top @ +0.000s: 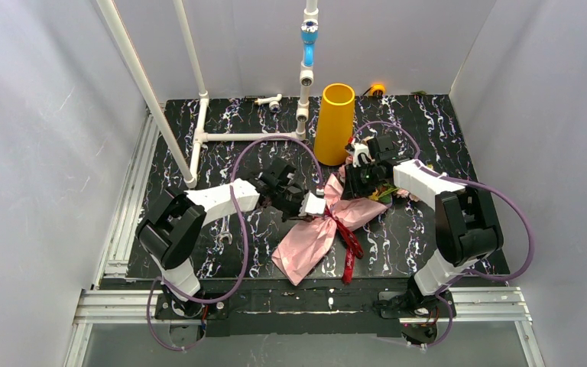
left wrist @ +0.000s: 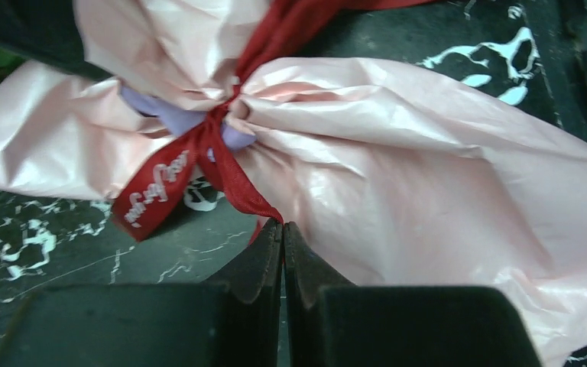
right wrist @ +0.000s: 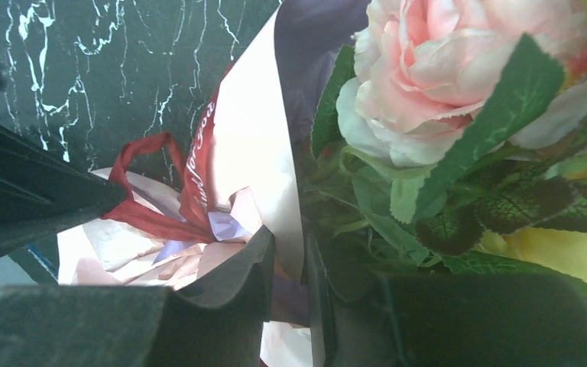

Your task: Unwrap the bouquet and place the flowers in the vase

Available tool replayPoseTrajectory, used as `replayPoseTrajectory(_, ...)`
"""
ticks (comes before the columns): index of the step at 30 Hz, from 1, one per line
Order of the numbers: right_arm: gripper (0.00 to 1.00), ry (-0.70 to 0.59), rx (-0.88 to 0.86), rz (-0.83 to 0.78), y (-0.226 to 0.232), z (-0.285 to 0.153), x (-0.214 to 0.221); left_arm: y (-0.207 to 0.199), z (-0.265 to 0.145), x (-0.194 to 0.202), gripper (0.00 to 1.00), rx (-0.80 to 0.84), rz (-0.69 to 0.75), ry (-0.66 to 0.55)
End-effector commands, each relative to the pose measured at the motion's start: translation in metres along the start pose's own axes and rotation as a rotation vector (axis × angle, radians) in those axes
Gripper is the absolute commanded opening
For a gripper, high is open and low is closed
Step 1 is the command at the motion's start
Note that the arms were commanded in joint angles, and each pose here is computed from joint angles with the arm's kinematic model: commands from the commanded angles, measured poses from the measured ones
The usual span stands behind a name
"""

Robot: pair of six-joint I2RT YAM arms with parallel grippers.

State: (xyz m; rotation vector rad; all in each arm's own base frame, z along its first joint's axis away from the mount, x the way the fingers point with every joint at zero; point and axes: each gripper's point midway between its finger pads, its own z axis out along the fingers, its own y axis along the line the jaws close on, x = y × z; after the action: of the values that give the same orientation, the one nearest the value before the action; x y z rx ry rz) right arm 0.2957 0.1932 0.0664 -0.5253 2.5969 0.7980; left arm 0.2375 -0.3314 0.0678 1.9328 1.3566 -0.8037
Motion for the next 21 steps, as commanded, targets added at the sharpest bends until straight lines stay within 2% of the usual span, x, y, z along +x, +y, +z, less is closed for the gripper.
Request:
replayPoseTrajectory(1,0.28,0.027,0.042,-0.021,-0.014,0.010,0.009,-0.029,0.001,0.009,0.00,0.094,0.020,0.032)
replayPoseTrajectory(2,0.28,0.030,0.039,-0.024,-0.014,0.010,0.010,-0.028,0.001,0.010,0.07,0.089,0.027,0.035)
replayPoseTrajectory(4,0.26,0.039,0.032,-0.034,-0.014,0.011,0.013,-0.012,-0.005,0.000,0.27,0.017,0.042,0.010)
replayPoseTrajectory(5,0.26,0.041,0.028,-0.038,-0.013,0.011,0.014,-0.001,-0.011,-0.009,0.33,-0.037,0.032,-0.026)
replayPoseTrajectory(7,0.26,0.048,0.021,-0.040,-0.011,0.011,0.016,0.022,-0.030,-0.028,0.38,-0.134,0.011,-0.094)
replayPoseTrajectory(10,0.26,0.055,0.014,-0.075,-0.010,0.012,0.020,0.048,-0.057,-0.044,0.39,-0.237,0.038,-0.148)
replayPoseTrajectory(14,0.25,0.065,0.002,-0.090,-0.007,0.013,0.025,0.076,-0.073,-0.043,0.37,-0.301,0.106,-0.152)
replayPoseTrajectory(21,0.25,0.069,-0.002,-0.109,-0.004,0.015,0.027,0.116,-0.038,-0.017,0.36,-0.289,0.181,-0.118)
